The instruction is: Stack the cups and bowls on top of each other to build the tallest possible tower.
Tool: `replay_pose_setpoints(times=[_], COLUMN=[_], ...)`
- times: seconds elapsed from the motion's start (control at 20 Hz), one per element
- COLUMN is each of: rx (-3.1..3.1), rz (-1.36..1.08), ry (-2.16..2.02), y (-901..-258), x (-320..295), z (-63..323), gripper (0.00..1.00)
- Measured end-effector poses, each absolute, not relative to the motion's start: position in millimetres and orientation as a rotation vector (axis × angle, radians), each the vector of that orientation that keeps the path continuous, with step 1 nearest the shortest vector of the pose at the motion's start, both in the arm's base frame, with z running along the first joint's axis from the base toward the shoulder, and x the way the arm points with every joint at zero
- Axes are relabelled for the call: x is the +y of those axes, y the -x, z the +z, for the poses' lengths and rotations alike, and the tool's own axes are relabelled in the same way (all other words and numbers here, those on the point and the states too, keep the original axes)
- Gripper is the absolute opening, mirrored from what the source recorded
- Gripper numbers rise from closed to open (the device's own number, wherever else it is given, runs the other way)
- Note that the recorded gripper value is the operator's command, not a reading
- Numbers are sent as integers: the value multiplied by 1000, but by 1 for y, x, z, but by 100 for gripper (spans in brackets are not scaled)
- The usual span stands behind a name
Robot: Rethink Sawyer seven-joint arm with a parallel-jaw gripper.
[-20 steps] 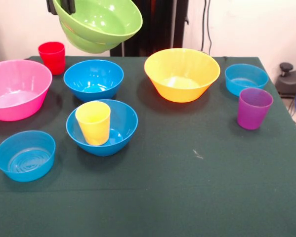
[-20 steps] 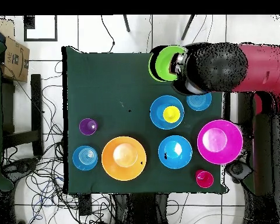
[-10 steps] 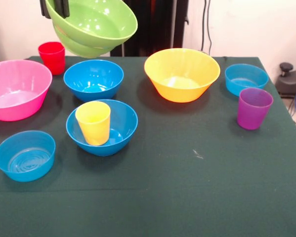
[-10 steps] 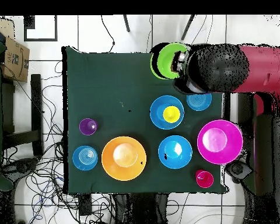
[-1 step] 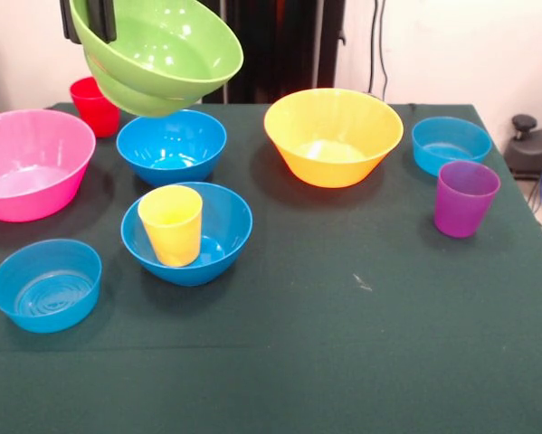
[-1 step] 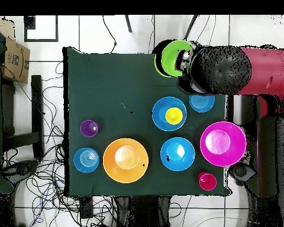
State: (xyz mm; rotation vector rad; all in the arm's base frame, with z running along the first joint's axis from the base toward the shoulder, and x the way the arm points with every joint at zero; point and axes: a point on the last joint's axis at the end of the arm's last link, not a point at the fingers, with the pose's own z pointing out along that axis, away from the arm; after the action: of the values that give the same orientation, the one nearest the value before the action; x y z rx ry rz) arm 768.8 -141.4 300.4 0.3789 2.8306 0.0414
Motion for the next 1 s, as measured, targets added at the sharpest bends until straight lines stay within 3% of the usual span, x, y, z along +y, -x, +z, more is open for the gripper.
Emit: replay_pose_setpoints(times=[1.0], rx=[2793], rz=[18], ry=[-355], y=[-773], x=[-131], z=[274], gripper=[0])
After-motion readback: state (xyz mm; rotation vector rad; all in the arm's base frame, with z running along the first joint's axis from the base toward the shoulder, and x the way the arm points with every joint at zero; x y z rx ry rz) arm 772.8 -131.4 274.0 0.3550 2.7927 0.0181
